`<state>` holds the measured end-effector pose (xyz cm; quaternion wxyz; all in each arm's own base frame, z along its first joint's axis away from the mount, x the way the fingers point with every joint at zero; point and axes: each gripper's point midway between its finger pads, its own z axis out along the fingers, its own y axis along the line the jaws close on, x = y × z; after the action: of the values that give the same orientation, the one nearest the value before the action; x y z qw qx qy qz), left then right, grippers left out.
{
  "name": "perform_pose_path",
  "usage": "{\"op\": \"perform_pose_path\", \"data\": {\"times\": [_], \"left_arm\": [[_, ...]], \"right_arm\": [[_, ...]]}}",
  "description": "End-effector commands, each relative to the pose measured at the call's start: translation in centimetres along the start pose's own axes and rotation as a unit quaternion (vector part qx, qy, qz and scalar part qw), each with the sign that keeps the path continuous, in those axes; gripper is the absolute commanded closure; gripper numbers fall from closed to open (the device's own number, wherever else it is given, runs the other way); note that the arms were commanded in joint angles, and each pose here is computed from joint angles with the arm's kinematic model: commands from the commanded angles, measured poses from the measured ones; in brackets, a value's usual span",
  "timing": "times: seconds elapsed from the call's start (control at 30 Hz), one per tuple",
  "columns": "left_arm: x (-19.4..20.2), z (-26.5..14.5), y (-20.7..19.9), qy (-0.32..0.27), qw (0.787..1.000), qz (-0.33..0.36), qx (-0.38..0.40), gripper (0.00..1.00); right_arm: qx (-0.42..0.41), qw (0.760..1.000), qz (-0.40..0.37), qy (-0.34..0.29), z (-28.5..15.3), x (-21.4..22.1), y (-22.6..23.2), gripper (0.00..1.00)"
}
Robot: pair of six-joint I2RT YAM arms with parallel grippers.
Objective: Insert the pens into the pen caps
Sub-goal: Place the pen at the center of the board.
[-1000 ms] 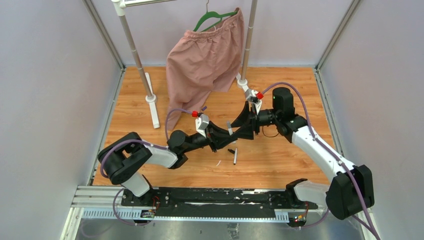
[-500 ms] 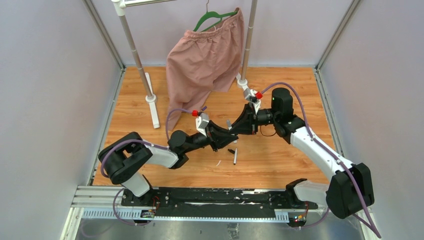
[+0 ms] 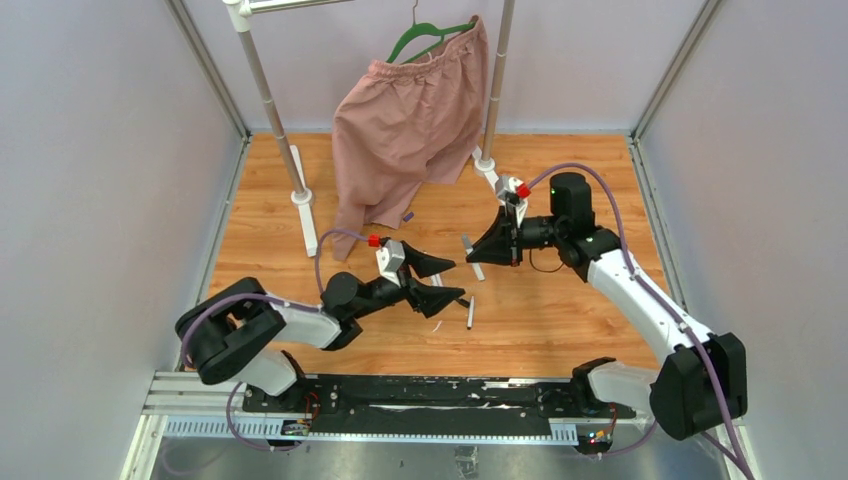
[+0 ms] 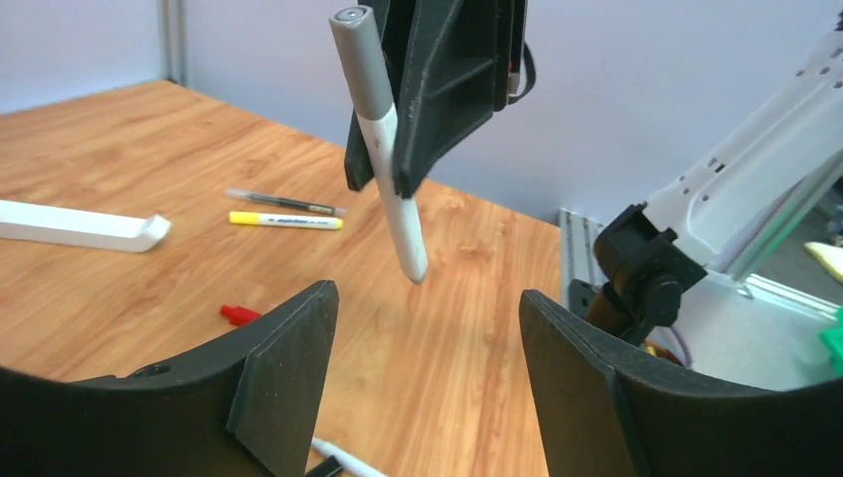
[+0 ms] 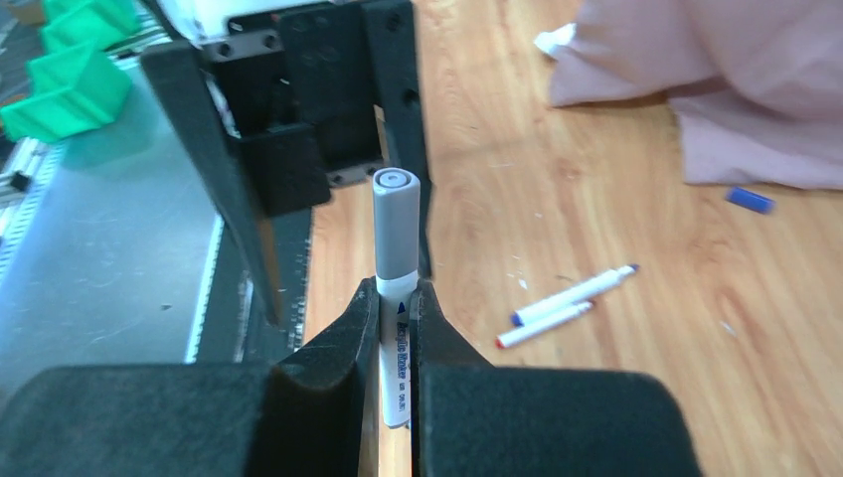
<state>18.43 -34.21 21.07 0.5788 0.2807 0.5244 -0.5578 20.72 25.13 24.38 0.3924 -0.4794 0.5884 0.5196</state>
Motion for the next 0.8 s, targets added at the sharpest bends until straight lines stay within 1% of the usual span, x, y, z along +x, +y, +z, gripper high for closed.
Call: {"op": "perform_pose_path", "data": {"times": [0.0,0.1,0.17,0.2,0.33,0.5,0.57,0.6,0.67,0.77], "left_arm": [[-0.7,-1.3,2.1,0.009,0.997,0.062,-0.042,0.26],[-0.4,-1.9,4.5,0.043,0.992,0.082,-0.089,0.25],[-0.2,-2.7,6.4,0.059,0.985,0.08,-0.14,0.23],[-0.3,-3.0,6.9,0.055,0.984,0.076,-0.153,0.23],[-1.0,-3.6,6.8,0.019,0.985,0.077,-0.152,0.22],[-1.3,-4.3,6.6,0.002,0.985,0.078,-0.152,0.2],[-1.6,-4.6,6.4,-0.008,0.985,0.08,-0.152,0.19],[-1.6,-4.7,6.3,-0.011,0.985,0.081,-0.151,0.19],[-1.6,-4.9,6.2,-0.013,0.985,0.081,-0.15,0.19],[-1.7,-4.9,6.1,-0.017,0.985,0.082,-0.148,0.19]], "right_arm": [[0.091,0.994,-0.046,0.033,-2.7,0.5,-3.0,0.99],[0.175,0.98,-0.06,0.079,-5.0,2.2,-6.3,0.99],[0.23,0.964,-0.064,0.119,-6.6,3.8,-8.6,0.99],[0.257,0.955,-0.062,0.138,-7.5,4.5,-9.6,0.98],[0.361,0.906,-0.039,0.216,-11.5,7.8,-13.6,0.96],[0.429,0.861,0.021,0.273,-15.0,11.5,-16.3,0.94],[0.456,0.837,0.043,0.3,-16.3,12.9,-17.3,0.94],[0.473,0.82,0.054,0.317,-17.2,13.7,-17.8,0.94],[0.488,0.799,0.079,0.342,-18.3,15.3,-18.3,0.93],[0.495,0.779,0.106,0.369,-19.3,16.9,-18.7,0.92]]}}
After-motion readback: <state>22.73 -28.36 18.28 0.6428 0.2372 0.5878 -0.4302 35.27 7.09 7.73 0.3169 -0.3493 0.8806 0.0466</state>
